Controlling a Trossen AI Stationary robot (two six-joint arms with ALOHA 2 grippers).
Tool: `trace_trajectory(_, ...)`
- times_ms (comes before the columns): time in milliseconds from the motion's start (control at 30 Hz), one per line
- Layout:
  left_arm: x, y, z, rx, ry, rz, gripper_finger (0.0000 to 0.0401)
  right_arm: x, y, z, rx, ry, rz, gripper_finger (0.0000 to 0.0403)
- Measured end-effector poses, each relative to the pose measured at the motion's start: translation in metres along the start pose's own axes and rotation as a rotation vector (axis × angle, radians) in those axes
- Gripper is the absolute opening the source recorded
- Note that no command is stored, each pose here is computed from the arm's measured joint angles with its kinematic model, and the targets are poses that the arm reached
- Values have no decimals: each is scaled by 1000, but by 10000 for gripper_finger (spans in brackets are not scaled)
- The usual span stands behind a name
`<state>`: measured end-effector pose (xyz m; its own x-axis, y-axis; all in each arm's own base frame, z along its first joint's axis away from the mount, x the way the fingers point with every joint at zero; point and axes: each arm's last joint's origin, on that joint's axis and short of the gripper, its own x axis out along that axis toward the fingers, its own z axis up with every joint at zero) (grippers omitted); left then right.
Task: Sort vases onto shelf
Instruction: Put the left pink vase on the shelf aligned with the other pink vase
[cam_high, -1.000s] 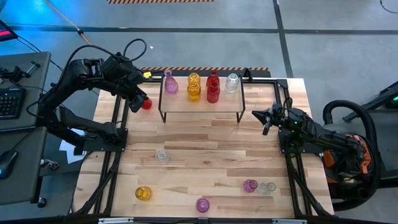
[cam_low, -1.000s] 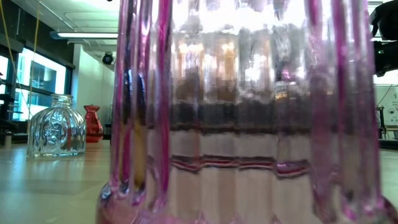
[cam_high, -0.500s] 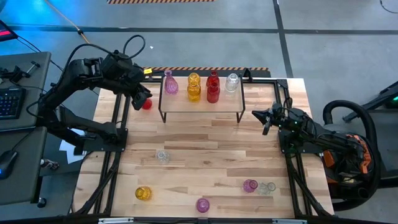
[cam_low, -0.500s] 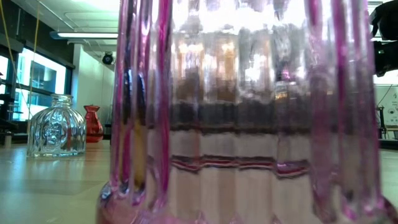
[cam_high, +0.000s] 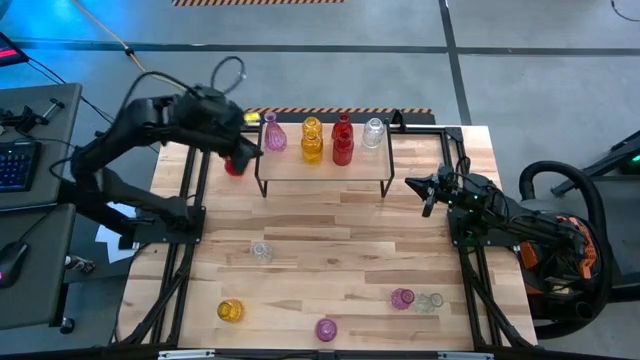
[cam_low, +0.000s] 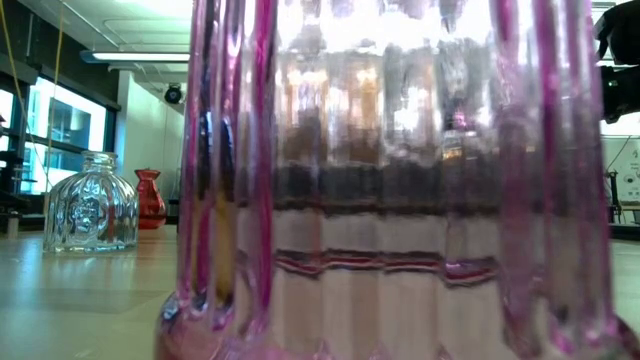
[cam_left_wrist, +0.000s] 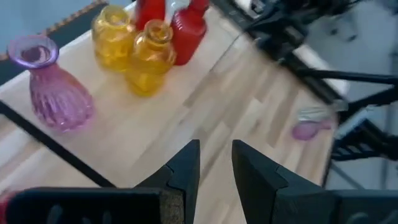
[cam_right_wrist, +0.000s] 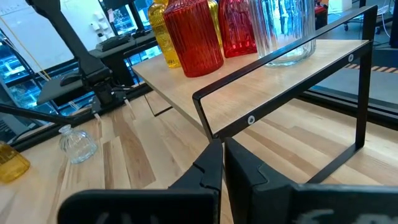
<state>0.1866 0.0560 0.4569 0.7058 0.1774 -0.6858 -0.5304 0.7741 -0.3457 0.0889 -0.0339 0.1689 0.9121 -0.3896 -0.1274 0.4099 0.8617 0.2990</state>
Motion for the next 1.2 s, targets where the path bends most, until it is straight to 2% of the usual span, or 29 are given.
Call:
trace_trajectory(100, 17, -10, -1, 33, 33, 55, 85, 0, 0, 0, 0, 0, 0, 0)
trace_trajectory(233, 38, -32, -4, 103, 66, 33, 85, 0, 0, 0, 0, 0, 0, 0)
trace_trajectory(467, 67, -66, -17, 215, 70, 88, 85, 0, 0, 0, 0, 0, 0, 0)
trace_trajectory(767, 101, -113, -48, 350, 211, -27, 88, 0, 0, 0, 0, 0, 0, 0)
trace_trajectory(867, 114, -127, -57, 367, 221, -44, 106, 0, 0, 0, 0, 0, 0, 0)
trace_trajectory(1067, 138, -146, -78, 444, 276, -30, 168, 0, 0, 0, 0, 0, 0, 0)
trace_trajectory(1200, 148, -162, -97, 474, 355, -86, 190, 0, 0, 0, 0, 0, 0, 0)
